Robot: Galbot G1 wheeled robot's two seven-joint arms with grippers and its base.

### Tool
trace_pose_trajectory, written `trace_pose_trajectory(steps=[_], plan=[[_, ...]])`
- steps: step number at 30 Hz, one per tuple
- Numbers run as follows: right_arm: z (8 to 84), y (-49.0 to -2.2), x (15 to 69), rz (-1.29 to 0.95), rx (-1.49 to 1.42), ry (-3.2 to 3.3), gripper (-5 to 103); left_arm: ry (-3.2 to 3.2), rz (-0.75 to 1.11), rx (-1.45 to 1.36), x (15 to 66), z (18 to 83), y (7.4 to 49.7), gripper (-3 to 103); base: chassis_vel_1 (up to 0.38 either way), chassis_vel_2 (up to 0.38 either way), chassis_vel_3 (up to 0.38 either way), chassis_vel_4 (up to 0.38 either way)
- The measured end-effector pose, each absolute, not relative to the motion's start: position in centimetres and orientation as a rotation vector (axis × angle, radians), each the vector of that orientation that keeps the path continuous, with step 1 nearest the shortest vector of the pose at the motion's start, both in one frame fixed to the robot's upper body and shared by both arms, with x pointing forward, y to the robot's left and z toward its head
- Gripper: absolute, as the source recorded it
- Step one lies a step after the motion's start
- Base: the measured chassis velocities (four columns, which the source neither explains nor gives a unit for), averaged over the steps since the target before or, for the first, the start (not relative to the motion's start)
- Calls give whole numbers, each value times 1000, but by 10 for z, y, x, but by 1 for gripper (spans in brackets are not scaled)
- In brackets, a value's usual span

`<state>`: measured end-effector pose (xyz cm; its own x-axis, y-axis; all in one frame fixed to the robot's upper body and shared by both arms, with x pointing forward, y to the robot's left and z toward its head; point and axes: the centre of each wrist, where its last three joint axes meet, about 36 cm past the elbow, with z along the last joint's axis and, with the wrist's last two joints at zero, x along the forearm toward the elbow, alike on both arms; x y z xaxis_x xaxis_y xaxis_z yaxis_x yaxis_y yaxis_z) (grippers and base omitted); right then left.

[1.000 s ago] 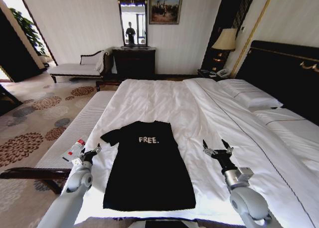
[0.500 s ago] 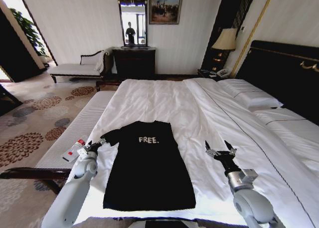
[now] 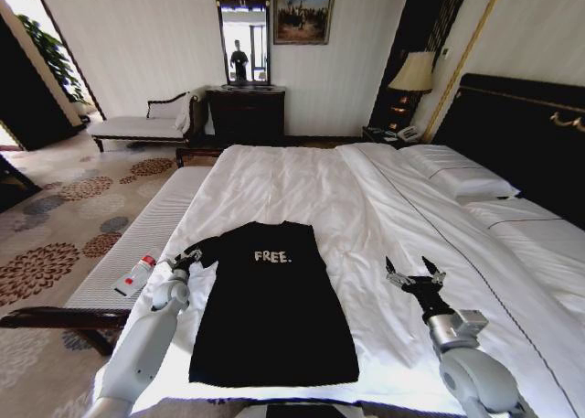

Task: Fold the clothes on the bed.

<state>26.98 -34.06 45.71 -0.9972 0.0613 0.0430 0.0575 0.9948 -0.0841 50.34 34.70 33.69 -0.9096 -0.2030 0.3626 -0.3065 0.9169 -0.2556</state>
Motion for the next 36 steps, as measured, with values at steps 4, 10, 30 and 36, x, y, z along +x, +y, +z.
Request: trace_pose_trajectory(steps=[4, 10, 30, 36], plan=[[462, -342, 270, 131, -94, -3097, 100, -2741, 425, 373, 506, 335, 346, 60, 0, 0, 0, 0], [462, -343, 268, 132, -100, -3095, 100, -2739, 424, 380, 506, 334, 347, 39, 0, 0, 0, 0], [458, -339, 265, 103, -102, -3082, 100, -2819, 381, 394, 498, 344, 352, 0, 0, 0, 0, 0], [456, -337, 264, 97, -94, -3077, 100, -2979, 182, 282, 502, 371, 323, 0, 0, 0, 0, 0]])
